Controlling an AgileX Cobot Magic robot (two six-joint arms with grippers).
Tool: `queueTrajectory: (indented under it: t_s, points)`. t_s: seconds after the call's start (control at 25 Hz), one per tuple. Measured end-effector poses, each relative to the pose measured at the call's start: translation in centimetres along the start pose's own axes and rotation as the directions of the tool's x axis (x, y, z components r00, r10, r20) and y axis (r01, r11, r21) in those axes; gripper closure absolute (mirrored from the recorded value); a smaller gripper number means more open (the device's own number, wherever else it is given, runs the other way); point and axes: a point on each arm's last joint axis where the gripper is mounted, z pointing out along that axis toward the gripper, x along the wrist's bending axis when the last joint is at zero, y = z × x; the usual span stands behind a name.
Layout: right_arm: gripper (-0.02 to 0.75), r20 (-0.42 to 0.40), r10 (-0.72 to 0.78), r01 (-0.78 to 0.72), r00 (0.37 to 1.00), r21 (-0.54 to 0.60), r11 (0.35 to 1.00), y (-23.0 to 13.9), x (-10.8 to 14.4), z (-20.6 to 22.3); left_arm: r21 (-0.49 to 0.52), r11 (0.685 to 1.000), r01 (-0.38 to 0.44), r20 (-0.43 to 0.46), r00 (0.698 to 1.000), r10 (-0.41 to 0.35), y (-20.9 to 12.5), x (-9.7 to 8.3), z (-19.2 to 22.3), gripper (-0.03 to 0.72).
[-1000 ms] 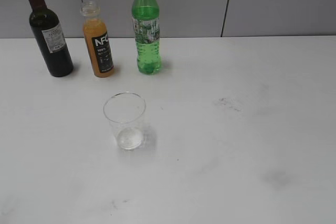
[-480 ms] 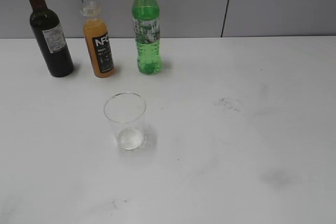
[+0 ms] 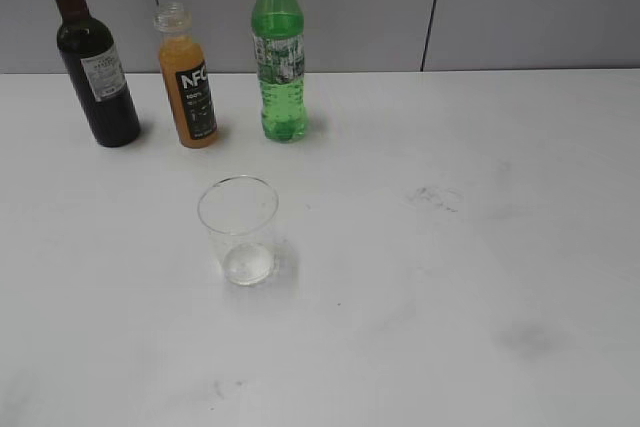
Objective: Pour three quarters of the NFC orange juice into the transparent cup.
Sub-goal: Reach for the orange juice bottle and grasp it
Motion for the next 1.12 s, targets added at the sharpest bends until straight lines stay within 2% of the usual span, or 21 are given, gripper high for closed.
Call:
queueTrajectory:
  t_s: [0.44,0.68,0.76,0.92,1.12]
  points:
    - [0.149,0.0,0.0,0.0,1.0,0.0,1.0,0.0,0.0,0.0,-0.009,1.0,0.001,0.002,1.0,-0.001,0.1,0.0,0.0,0.051]
    - [0.149,0.0,0.001,-0.001,1.0,0.0,1.0,0.0,0.0,0.0,-0.16,0.987,-0.009,0.01,1.0,0.011,2.6,-0.1,0.4,0.062]
    - [0.149,0.0,0.001,-0.001,1.0,0.0,1.0,0.0,0.0,0.0,-0.194,0.981,0.006,0.035,0.999,0.0,3.9,-0.3,1.2,0.067]
    - [0.149,0.0,0.001,-0.001,1.0,0.0,1.0,0.0,0.0,0.0,-0.198,0.977,0.079,0.104,0.993,-0.059,6.3,-1.0,4.4,0.08]
    - [0.149,0.0,0.001,-0.001,1.0,0.0,1.0,0.0,0.0,0.0,-0.198,0.974,0.112,0.103,0.99,-0.093,8.4,-1.2,10.0,0.09]
